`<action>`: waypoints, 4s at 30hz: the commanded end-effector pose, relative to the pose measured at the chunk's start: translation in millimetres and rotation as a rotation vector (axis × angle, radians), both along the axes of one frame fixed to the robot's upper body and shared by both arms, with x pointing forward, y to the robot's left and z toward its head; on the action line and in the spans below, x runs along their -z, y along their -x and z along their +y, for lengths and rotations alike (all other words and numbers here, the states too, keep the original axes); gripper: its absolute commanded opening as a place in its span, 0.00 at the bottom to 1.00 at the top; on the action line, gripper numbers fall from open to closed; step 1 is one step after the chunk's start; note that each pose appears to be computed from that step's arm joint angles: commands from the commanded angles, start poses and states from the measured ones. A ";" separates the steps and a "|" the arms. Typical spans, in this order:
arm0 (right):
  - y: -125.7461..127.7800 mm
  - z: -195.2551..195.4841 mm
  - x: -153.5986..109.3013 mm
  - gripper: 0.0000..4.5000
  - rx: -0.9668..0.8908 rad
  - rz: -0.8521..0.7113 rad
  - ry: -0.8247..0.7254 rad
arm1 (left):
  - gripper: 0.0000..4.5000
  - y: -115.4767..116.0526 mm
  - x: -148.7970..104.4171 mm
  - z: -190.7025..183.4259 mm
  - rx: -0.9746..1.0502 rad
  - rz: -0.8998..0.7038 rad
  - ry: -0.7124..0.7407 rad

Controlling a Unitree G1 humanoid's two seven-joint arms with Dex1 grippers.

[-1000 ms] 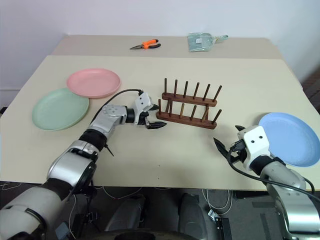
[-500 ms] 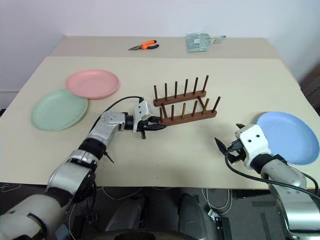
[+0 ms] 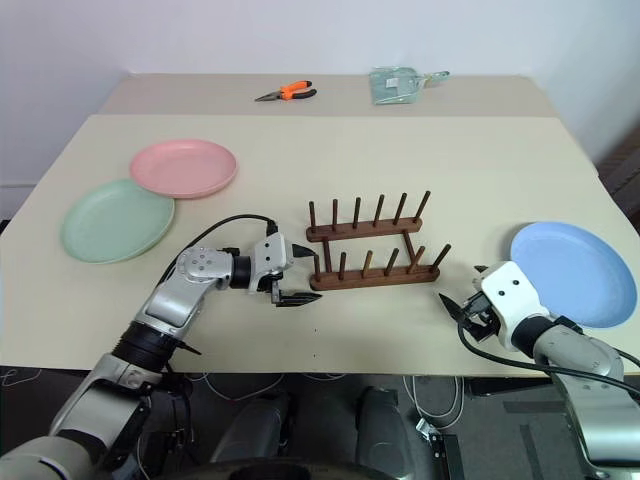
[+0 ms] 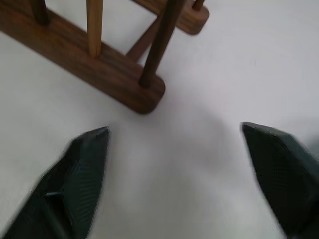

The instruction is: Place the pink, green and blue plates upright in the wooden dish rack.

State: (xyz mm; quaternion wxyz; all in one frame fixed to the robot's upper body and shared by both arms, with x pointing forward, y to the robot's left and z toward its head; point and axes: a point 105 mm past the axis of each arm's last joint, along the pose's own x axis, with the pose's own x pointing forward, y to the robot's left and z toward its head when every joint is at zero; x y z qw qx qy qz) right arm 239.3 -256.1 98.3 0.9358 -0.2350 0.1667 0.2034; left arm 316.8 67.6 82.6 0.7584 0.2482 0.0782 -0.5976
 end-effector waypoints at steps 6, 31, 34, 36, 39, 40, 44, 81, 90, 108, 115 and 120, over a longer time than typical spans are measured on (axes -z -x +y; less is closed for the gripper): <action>9.9 33.1 7.8 0.00 -0.114 0.053 -0.063 | 0.14 63.1 1.6 4.3 0.131 0.286 0.043; -124.1 42.7 16.7 0.00 0.120 -0.157 -0.011 | 0.06 -63.6 13.1 -28.0 -0.535 -0.026 0.129; -120.7 42.0 16.1 0.00 0.100 -0.146 -0.016 | 0.06 -65.5 15.0 -24.7 -0.550 -0.034 0.129; -113.1 44.0 14.1 0.11 0.066 -0.128 -0.050 | 0.05 -66.5 16.0 -21.1 -0.570 -0.042 0.132; -99.8 51.7 4.5 0.37 0.001 -0.138 -0.078 | 0.05 -66.3 16.1 -15.8 -0.595 -0.040 0.145; -92.5 59.7 -1.6 0.51 -0.053 -0.150 -0.076 | 0.05 -64.2 14.1 -12.8 -0.590 -0.043 0.149; -69.9 89.8 -25.5 0.95 -0.220 -0.192 -0.089 | 0.11 -55.8 -12.4 13.5 -0.603 -0.018 0.252; -76.9 121.1 -19.1 1.00 -0.293 -0.240 -0.060 | 0.13 -121.7 -86.8 208.5 -1.720 0.313 0.939; -74.9 142.4 -82.7 1.00 -0.422 -0.414 -0.028 | 0.01 -108.1 -161.5 124.6 -1.206 -0.021 0.892; -131.2 190.4 -130.1 0.70 -0.466 -0.823 0.509 | 0.00 -53.4 -212.3 -0.9 -0.695 0.217 1.034; -130.1 184.9 -133.5 0.00 -0.431 -0.872 0.569 | 0.27 -53.5 -206.8 0.9 -0.698 0.262 1.045; -126.6 178.9 -142.3 0.00 -0.394 -0.920 0.576 | 0.85 -59.1 -220.6 14.3 -0.731 0.251 1.160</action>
